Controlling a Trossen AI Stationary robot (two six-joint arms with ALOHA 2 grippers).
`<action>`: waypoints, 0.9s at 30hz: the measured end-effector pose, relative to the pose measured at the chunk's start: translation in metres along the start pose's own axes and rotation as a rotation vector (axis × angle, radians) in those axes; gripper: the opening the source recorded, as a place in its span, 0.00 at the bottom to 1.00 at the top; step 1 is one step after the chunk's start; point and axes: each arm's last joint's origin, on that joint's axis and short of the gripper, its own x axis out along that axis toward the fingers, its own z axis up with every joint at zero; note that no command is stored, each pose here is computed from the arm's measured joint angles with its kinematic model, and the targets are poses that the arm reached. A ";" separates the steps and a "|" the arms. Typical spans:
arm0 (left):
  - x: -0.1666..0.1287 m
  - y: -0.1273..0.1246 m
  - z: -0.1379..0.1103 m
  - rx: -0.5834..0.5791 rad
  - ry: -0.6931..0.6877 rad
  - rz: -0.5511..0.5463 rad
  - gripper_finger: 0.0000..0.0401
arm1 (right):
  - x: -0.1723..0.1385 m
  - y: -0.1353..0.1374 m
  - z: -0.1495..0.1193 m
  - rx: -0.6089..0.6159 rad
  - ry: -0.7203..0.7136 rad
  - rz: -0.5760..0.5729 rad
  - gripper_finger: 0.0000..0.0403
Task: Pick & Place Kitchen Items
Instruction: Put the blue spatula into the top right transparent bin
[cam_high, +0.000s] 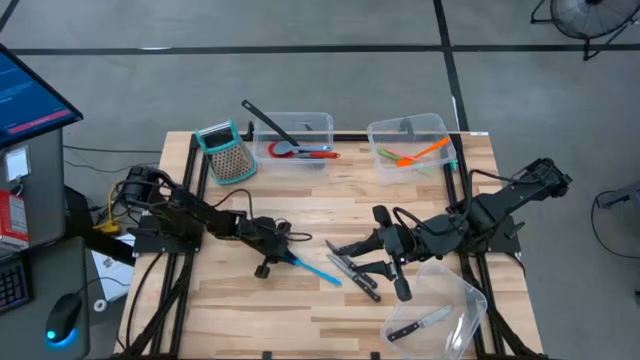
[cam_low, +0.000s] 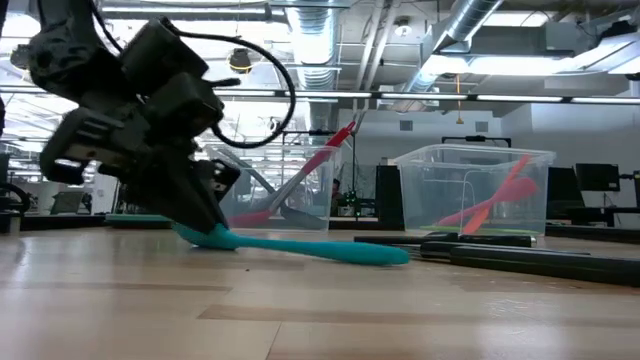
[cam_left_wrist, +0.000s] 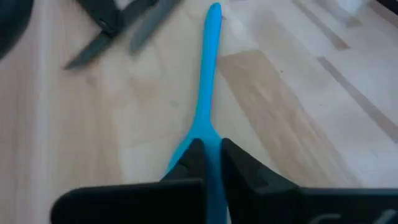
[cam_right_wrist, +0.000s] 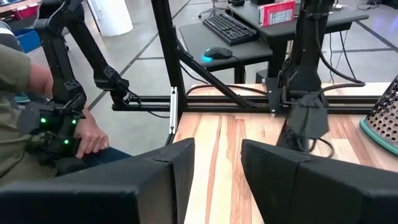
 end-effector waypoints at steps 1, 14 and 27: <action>-0.003 0.000 0.002 0.000 -0.008 0.005 0.00 | 0.000 0.000 0.000 0.000 -0.001 0.000 0.32; -0.023 0.007 0.016 0.010 -0.047 0.121 0.01 | 0.000 0.001 0.000 0.001 -0.005 0.004 0.32; -0.036 0.000 0.031 0.153 -0.139 0.053 0.37 | 0.000 0.001 0.000 0.001 -0.005 0.004 0.32</action>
